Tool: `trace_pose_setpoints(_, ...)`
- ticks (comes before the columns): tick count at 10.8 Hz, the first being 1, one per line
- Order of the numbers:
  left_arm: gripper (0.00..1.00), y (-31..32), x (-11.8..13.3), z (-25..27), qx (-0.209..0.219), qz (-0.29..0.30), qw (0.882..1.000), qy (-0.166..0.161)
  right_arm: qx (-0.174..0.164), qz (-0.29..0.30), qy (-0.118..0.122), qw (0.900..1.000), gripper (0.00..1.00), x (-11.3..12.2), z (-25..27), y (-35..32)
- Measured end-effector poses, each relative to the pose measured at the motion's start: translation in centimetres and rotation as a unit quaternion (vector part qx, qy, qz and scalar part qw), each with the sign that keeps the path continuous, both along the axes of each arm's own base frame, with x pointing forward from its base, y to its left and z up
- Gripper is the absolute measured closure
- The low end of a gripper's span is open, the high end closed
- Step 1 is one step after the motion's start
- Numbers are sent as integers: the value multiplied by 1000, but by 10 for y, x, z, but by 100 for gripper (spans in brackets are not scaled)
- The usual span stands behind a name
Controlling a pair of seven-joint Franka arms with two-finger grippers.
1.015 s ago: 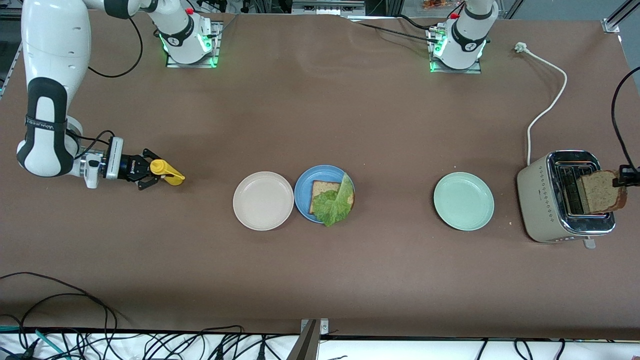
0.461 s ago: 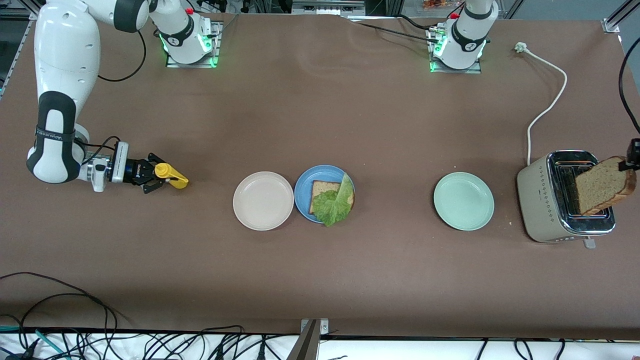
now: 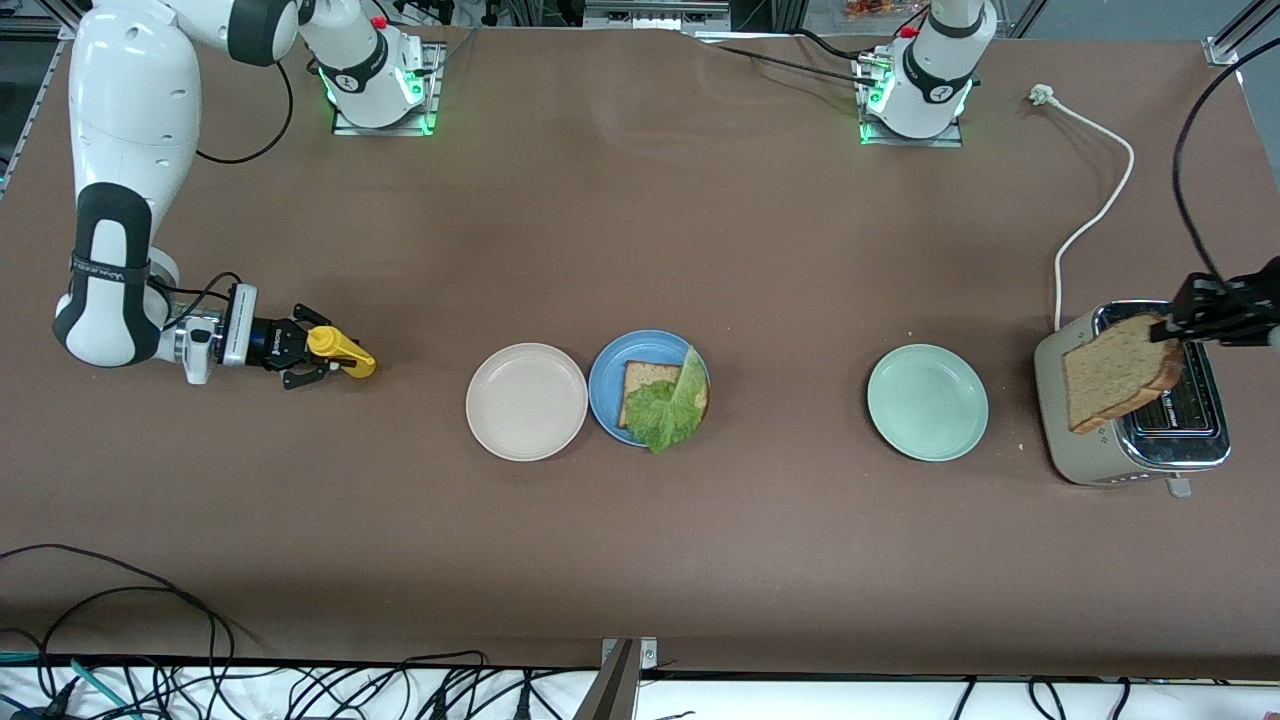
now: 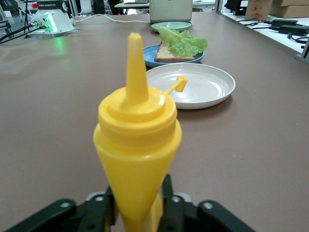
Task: Make sandwich in blue plate with both arms
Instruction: 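Grasp the toaster bread slice with the left gripper and lift it out, then carry the bread with the left gripper while the right gripper releases mustard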
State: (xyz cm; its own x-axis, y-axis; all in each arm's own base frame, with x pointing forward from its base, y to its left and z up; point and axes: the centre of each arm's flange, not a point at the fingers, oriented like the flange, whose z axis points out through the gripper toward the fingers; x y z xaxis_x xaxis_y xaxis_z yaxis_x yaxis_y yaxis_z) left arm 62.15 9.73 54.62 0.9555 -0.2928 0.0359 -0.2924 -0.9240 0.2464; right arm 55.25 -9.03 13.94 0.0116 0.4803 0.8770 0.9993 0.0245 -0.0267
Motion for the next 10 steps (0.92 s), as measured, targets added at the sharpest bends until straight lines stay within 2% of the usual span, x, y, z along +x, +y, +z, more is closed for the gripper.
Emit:
trace_pose_setpoints(3, 92, -59, 14, -36, -36, 5, 999, 39, 0, -1, 1, 1000, 24, 0, 0, 0)
trace_pose_setpoints(4, 92, -82, 19, -51, -58, 16, 997, 57, 1, -1, 1, 1000, 10, 0, 0, 0)
trace_pose_setpoints(5, 92, -105, 24, -68, -90, 28, 993, 77, 1, -1, 2, 1000, 0, 0, 0, 0)
trace_pose_setpoints(7, 92, -148, 32, -103, -142, 40, 982, 118, -2, -10, 12, 1000, 0, 0, 2, -4)
trace_pose_setpoints(10, 92, -212, 33, -137, -184, 65, 965, 174, -11, -40, 39, 998, 0, -2, 12, -27)
